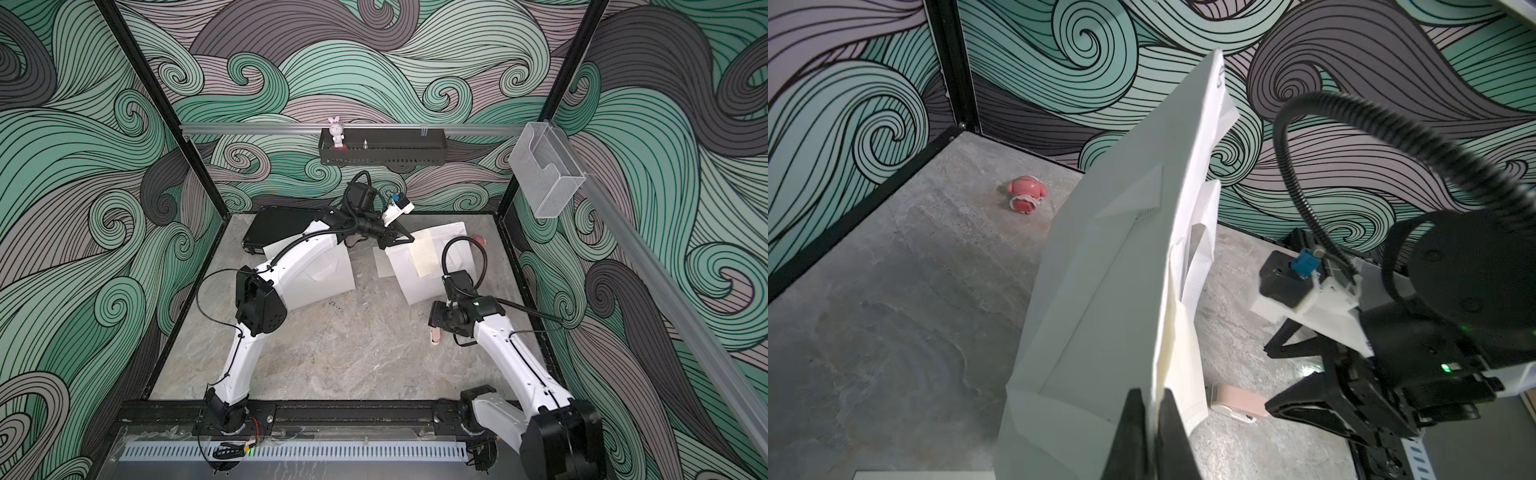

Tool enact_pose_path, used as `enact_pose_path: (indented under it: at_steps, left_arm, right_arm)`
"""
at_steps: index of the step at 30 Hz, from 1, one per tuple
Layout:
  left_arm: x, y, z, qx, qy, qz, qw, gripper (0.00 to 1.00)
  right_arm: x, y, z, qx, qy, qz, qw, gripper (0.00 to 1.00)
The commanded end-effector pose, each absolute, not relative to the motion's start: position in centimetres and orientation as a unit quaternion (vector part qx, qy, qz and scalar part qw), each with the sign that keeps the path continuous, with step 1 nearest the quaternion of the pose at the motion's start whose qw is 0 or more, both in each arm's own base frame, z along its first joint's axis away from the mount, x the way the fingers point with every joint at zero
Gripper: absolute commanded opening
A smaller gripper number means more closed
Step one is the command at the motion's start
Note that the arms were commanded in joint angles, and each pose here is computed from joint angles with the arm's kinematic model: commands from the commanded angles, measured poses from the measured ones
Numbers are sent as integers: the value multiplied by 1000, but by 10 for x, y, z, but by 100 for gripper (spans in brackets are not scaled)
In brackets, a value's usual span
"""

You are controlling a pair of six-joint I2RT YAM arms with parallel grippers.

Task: Staple the receipts to the bags
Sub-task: Place the takeout bag at the center of the board, then move the receipt to the center of the board.

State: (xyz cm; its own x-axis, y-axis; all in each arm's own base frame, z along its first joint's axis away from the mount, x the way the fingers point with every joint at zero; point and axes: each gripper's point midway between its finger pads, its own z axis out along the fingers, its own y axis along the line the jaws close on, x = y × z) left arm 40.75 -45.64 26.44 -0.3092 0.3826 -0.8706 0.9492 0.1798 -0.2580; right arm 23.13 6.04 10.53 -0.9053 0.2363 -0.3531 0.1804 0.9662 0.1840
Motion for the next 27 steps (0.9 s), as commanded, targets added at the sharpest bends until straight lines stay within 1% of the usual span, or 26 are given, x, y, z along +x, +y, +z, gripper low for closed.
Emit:
enact_pose_path:
  at_steps: [1, 2, 3, 5, 9, 13, 16, 17, 18, 20, 23, 24, 25, 26, 27]
  left_arm:
    - [415, -463, 270, 477, 681, -435, 347, 27]
    - [415, -462, 272, 476, 681, -434, 349, 35]
    - [416, -461, 273, 473, 685, -429, 351, 46]
    - [416, -457, 278, 473, 686, -422, 356, 56]
    - [412, -446, 295, 467, 693, -410, 366, 59]
    - [410, -422, 327, 437, 709, -393, 390, 60]
    - [418, -388, 338, 392, 739, -362, 410, 60]
    - [420, -374, 349, 372, 747, -352, 425, 60]
    - [423, -358, 352, 345, 759, -339, 435, 60]
    - [423, -327, 354, 303, 778, -318, 449, 62]
    - [420, -275, 356, 228, 805, -273, 475, 75]
    - [416, -256, 352, 207, 812, -257, 481, 87]
    - [411, -239, 350, 188, 818, -240, 487, 95]
    - [407, -222, 347, 167, 825, -222, 493, 99]
    - [403, -205, 342, 141, 833, -203, 494, 99]
  right_arm:
    - [230, 58, 124, 105, 967, 79, 219, 67]
    - [231, 60, 128, 100, 964, 87, 230, 67]
    - [232, 63, 131, 94, 961, 98, 239, 67]
    - [233, 68, 136, 87, 956, 117, 253, 67]
    - [237, 80, 146, 73, 950, 142, 269, 65]
    - [245, 99, 166, 26, 937, 159, 309, 61]
    - [253, 119, 182, -19, 925, 160, 344, 58]
    - [255, 127, 186, -35, 921, 163, 352, 57]
    - [258, 136, 189, -50, 917, 164, 359, 53]
    - [264, 152, 196, -77, 911, 164, 371, 50]
    - [274, 180, 196, -120, 907, 154, 374, 47]
    - [279, 191, 194, -133, 906, 151, 372, 46]
    - [283, 201, 191, -145, 907, 149, 366, 44]
    - [289, 210, 189, -154, 907, 148, 362, 41]
    - [296, 220, 185, -160, 908, 148, 357, 34]
